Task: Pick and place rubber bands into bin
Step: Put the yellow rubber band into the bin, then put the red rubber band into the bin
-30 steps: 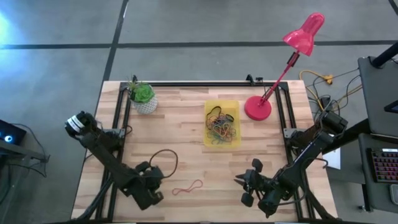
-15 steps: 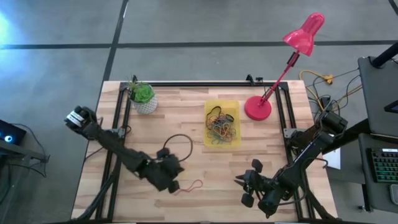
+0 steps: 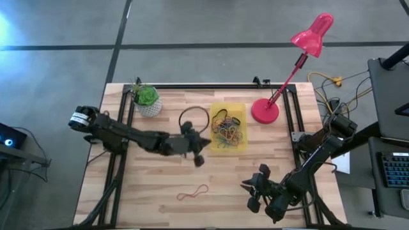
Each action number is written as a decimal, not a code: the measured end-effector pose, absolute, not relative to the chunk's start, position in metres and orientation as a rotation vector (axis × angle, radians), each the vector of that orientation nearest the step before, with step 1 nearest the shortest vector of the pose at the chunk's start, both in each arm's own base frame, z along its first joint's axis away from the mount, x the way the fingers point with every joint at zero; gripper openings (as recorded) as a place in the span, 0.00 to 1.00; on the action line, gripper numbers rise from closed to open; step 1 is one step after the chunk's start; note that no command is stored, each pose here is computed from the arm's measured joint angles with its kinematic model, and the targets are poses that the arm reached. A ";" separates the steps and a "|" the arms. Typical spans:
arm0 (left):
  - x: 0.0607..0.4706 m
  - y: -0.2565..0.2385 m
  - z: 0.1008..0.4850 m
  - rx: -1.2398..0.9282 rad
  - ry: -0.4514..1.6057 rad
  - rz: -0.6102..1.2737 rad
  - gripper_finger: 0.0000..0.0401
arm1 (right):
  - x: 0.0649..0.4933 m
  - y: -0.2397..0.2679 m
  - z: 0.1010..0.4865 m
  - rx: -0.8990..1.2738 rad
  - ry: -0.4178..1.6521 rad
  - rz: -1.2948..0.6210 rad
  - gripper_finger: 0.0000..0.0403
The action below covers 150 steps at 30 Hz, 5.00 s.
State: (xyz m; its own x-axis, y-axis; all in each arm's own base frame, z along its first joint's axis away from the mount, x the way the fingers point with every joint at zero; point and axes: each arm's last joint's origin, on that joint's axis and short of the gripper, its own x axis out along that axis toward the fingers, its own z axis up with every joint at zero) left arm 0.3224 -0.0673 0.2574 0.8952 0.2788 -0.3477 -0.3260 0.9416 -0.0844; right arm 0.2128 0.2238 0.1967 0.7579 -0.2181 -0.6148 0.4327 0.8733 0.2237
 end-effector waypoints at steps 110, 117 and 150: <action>0.155 -0.151 0.212 -0.598 0.499 0.115 0.26 | 0.486 0.178 0.157 -0.028 1.041 0.483 0.44; 0.150 -0.155 0.213 -0.607 0.463 0.125 0.26 | 0.481 0.181 0.150 -0.075 1.205 0.447 0.42; 0.140 -0.162 0.214 -0.587 0.378 0.160 0.26 | 0.455 0.169 0.126 -0.152 1.461 0.244 0.32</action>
State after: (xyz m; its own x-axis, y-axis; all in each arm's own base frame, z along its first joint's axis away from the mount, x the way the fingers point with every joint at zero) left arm 0.1396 -0.1619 0.2142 0.9192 0.0400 -0.3917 -0.2529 0.8225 -0.5095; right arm 0.4548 0.1689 0.1258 0.0918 0.0714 -0.9932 -0.2549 0.9659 0.0459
